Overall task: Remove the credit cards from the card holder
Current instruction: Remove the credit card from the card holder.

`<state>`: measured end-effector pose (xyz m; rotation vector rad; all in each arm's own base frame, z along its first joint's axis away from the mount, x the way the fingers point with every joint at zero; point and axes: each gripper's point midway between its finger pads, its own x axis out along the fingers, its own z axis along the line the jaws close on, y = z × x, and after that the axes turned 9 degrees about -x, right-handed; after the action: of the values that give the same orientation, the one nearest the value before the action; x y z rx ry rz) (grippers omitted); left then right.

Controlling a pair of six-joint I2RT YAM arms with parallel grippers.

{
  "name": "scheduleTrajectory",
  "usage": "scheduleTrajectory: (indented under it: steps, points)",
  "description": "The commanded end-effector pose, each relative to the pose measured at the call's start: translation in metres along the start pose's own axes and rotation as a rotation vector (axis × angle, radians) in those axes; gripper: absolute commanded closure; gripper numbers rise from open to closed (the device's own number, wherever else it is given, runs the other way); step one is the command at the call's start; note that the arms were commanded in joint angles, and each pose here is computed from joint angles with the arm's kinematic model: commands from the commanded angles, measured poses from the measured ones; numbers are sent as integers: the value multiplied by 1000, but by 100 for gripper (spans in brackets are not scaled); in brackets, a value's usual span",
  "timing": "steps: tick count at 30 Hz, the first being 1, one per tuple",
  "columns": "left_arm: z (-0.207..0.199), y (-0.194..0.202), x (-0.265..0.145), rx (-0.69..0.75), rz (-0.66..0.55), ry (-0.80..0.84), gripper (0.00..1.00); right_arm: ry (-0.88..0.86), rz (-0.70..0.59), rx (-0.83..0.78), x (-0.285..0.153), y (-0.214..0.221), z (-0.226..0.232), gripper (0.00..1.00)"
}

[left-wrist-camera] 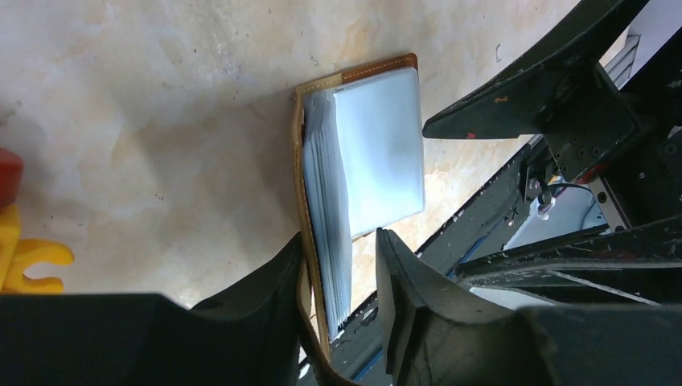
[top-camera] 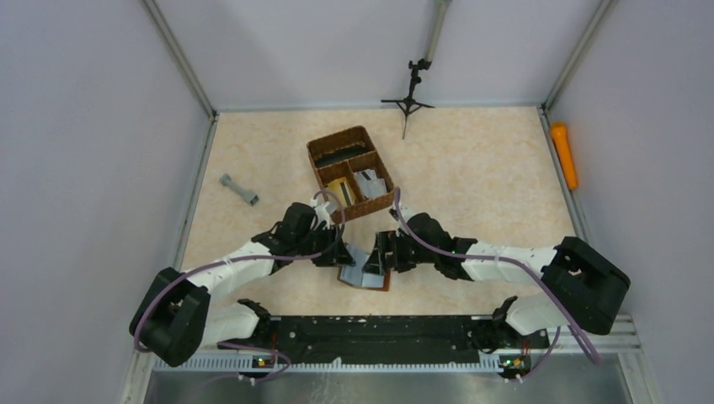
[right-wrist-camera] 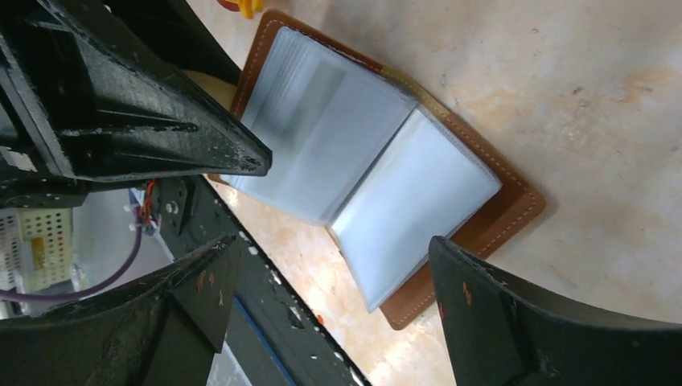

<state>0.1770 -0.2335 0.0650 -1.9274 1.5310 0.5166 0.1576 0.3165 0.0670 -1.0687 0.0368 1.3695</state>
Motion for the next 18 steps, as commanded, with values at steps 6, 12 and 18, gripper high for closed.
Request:
scheduleTrajectory:
  steps: [6,12,18]
  points:
    - [-8,1,-3,-16,-33,50,65,-168,-180,30,4,-32,46,17]
    - [-14,-1,-8,-28,-62,82,71,-148,-164,35,12,-28,45,25]
    - [-15,0,-7,-35,-59,91,74,-109,-169,21,10,-28,41,17]
